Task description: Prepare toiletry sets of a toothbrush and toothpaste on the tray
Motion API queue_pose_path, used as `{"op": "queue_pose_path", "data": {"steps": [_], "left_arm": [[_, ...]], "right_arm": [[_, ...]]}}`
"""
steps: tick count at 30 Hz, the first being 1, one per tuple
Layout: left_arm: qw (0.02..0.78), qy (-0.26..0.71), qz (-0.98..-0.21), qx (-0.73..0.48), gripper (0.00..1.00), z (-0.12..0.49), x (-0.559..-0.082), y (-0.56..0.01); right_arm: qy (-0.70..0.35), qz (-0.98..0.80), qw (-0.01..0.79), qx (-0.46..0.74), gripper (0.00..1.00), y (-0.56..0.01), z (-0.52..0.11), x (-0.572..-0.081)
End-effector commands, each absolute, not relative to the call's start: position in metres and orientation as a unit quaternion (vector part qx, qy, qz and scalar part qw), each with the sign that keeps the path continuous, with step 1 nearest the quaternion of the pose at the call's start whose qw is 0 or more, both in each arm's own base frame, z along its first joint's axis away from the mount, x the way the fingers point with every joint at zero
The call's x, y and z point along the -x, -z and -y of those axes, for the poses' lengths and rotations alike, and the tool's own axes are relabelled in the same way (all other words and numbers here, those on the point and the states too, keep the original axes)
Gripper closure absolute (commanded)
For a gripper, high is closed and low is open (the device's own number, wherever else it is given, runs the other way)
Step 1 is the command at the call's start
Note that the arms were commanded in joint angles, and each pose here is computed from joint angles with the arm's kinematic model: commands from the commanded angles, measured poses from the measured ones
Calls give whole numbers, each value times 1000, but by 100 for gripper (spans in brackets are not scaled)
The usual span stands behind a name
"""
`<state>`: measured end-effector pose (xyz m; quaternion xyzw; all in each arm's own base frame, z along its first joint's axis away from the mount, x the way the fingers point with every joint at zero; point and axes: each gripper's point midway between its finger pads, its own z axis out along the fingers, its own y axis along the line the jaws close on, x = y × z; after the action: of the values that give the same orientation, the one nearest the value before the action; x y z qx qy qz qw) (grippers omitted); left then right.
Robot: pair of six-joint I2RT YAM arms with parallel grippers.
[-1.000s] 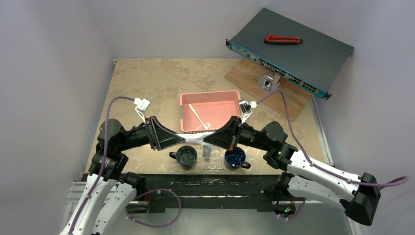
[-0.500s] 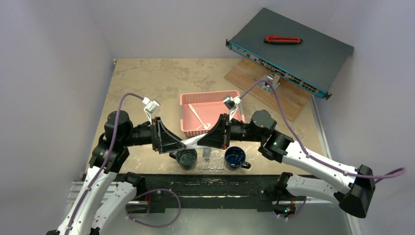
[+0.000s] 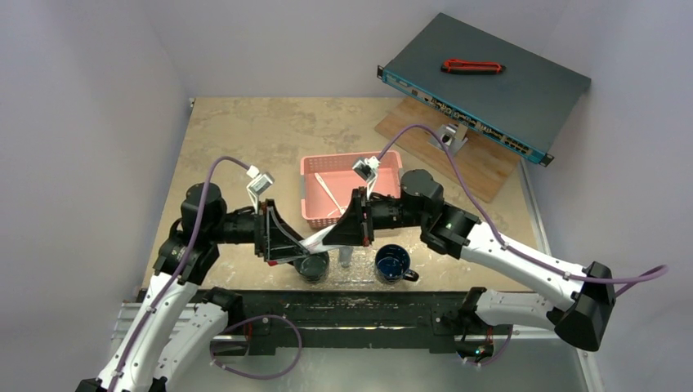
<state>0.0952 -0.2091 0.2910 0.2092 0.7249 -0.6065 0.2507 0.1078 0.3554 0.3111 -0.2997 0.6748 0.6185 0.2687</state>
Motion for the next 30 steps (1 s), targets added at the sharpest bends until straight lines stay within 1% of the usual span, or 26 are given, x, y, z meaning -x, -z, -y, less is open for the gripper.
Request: {"op": "queue_pose_path", "data": {"steps": [1,2,4,6,7,9,10,15,16,18,21,30], "left_arm": [[256,613,-706,-245,51,209,-88,-291],[258,613,-705,-247,57,209,-87,-291],[260,613,-703,-250,73,209,-86,-292],[262,613,-702,-251,87,209,-86,-292],[261,613,-702,-250,91,209,-86,-292],[261,613,-703,-249,93,209,-86,-292],[262,612,-704,-248,91,209,-87,-293],[268,603,-711,-243,57,208,-90,-294],[270,601,-713,-241,52,208,-91,-295],[277,594,-717,-236,46,207,-93,-296],[294,578,-726,-229,41,204,-96,-297],[342,519,-757,-201,35,192,-106,-297]], "right_arm": [[-630,-646,288,320,100,-340,-358,-106],[-629,-647,289,320,100,-341,-358,-107],[-626,-648,290,321,100,-342,-358,-108],[-624,-650,290,322,100,-343,-358,-108],[-622,-651,291,322,100,-343,-358,-109],[-619,-654,291,323,100,-343,-358,-109],[-617,-655,291,324,100,-343,-357,-109],[-601,-672,287,322,100,-337,-353,-110],[-598,-675,287,322,100,-336,-352,-110],[-588,-684,289,322,100,-333,-349,-111],[-565,-701,292,322,100,-329,-343,-114],[-480,-755,300,332,100,-321,-313,-117]]}}
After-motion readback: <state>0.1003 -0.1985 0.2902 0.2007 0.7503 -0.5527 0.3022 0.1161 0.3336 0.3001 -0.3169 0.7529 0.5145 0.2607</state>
